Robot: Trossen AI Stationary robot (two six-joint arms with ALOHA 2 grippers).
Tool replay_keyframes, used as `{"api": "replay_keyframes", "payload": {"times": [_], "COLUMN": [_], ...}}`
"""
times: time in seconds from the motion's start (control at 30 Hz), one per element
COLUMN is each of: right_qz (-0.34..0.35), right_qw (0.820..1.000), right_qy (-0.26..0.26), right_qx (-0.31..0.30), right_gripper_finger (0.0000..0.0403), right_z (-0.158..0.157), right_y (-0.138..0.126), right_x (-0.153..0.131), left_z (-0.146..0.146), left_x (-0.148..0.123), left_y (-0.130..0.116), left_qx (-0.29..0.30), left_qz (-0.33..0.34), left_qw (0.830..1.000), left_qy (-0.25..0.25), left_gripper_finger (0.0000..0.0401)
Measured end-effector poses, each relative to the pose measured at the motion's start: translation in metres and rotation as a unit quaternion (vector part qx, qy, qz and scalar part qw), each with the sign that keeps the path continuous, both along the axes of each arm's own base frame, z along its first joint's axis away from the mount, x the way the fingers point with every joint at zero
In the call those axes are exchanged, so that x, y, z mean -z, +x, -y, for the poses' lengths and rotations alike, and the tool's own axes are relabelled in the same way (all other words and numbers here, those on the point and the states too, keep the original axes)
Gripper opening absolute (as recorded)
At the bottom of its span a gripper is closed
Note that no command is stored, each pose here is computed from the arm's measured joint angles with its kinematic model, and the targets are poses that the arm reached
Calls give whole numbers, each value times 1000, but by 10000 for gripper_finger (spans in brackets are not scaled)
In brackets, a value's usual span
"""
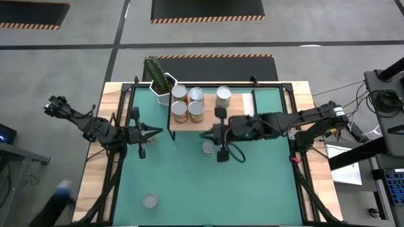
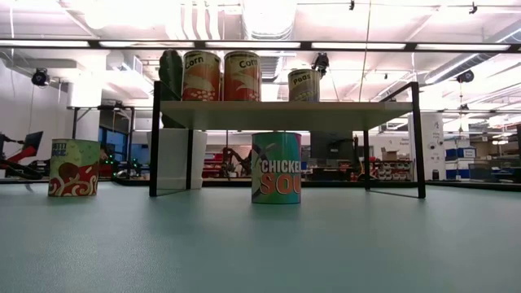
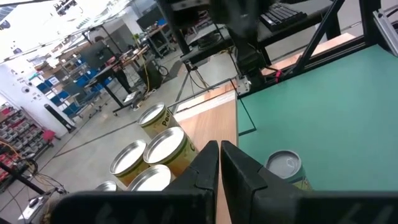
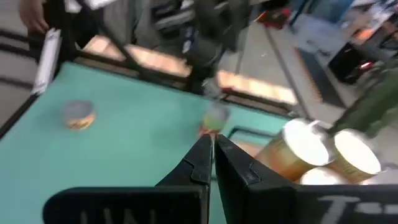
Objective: Pick and place cans onto a shelf
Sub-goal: Adjust the cans on the shelf
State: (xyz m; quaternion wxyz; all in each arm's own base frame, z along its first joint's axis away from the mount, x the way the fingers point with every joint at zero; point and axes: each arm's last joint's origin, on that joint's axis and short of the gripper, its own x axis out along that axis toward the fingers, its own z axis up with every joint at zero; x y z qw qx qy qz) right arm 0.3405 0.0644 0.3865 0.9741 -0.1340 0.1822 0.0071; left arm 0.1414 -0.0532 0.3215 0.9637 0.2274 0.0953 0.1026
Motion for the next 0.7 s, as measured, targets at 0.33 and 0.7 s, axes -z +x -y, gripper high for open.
{"api": "replay_keyframes", "payload": {"times": [0.33, 0.7], "right_qz": [-100, -183], "right_qw": [994, 983], "right_qy": [27, -4], "right_qx": [-25, -14], "right_gripper_finger": [9, 9], "right_z": [-37, -51], "right_y": [-16, -34], "right_x": [32, 89], "left_z": [0, 0], "left_x": [0, 0], "left_y": [0, 0], "left_qx": [0, -3], "left_qz": [1, 5], "left_qw": [1000, 1000], "left_qy": [-4, -21], "left_gripper_finger": [0, 0]}}
